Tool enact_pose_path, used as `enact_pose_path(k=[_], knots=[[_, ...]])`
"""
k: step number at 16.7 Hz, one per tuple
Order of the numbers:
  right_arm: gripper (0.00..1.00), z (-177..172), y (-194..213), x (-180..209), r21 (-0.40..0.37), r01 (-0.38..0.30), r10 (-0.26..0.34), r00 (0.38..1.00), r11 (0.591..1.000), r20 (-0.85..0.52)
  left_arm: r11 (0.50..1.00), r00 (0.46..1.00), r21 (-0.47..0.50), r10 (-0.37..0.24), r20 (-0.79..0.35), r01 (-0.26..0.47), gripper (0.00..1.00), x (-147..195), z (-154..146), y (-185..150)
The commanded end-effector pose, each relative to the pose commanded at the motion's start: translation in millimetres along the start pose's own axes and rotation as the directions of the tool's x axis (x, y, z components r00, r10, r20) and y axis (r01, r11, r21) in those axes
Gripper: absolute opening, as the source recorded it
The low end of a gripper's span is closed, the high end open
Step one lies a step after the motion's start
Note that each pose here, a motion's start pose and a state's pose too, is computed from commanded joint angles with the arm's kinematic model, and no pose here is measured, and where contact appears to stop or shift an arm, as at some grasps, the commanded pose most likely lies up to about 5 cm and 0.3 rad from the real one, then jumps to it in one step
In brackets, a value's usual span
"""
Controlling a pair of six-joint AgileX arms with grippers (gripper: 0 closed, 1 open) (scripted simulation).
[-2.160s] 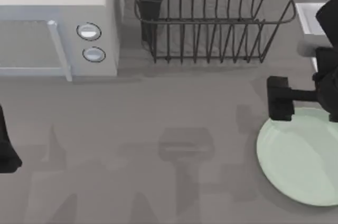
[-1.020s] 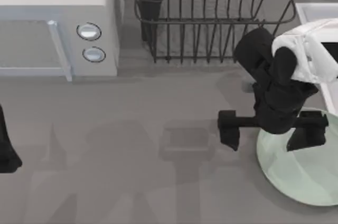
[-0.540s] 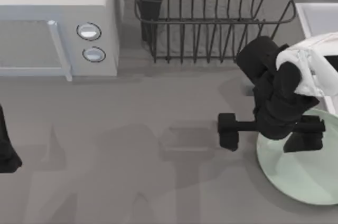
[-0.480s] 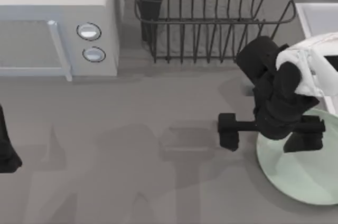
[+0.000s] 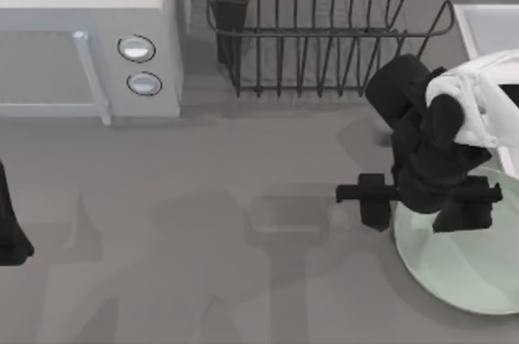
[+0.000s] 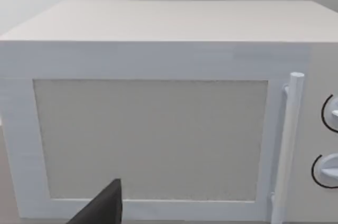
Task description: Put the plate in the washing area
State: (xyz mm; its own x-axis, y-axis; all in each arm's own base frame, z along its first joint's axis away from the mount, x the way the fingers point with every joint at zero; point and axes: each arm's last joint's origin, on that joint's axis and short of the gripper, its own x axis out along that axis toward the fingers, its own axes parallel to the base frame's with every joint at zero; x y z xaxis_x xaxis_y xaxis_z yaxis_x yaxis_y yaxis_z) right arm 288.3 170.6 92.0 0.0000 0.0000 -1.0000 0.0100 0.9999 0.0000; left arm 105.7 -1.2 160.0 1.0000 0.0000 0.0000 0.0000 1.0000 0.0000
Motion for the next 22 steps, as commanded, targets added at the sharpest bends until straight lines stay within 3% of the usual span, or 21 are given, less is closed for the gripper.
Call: enact_pose_path(k=[4, 5, 12, 13, 18, 22], knots=[[0.02, 0.0, 0.0, 0.0, 0.0, 0.0, 0.0, 1.0, 1.0, 0.0, 1.0, 1.0, 0.0, 0.0, 0.0, 0.0, 1.0, 0.0, 0.0, 0.0], [0.0, 0.0, 0.0, 0.0, 0.0, 0.0, 0.0, 1.0, 1.0, 0.0, 1.0, 1.0, 0.0, 0.0, 0.0, 0.0, 1.0, 0.0, 0.0, 0.0], [0.0, 0.0, 0.0, 0.0, 0.0, 0.0, 0.0, 1.0, 1.0, 0.0, 1.0, 1.0, 0.0, 0.0, 0.0, 0.0, 1.0, 0.0, 0.0, 0.0], [0.0, 6.4, -2.7, -30.7, 0.007, -0.042, 0.041, 0.994, 0.999, 0.099, 1.0, 1.0, 0.0, 0.0, 0.0, 0.0, 1.0, 0.0, 0.0, 0.0], [0.0, 17.6, 5.6, -51.9, 0.008, -0.035, 0.035, 0.996, 0.999, 0.087, 1.0, 1.0, 0.0, 0.0, 0.0, 0.0, 1.0, 0.0, 0.0, 0.0], [0.0, 35.1, 17.4, -115.8, 0.008, -0.03, 0.03, 0.997, 1.0, 0.078, 1.0, 1.0, 0.0, 0.0, 0.0, 0.0, 1.0, 0.0, 0.0, 0.0]])
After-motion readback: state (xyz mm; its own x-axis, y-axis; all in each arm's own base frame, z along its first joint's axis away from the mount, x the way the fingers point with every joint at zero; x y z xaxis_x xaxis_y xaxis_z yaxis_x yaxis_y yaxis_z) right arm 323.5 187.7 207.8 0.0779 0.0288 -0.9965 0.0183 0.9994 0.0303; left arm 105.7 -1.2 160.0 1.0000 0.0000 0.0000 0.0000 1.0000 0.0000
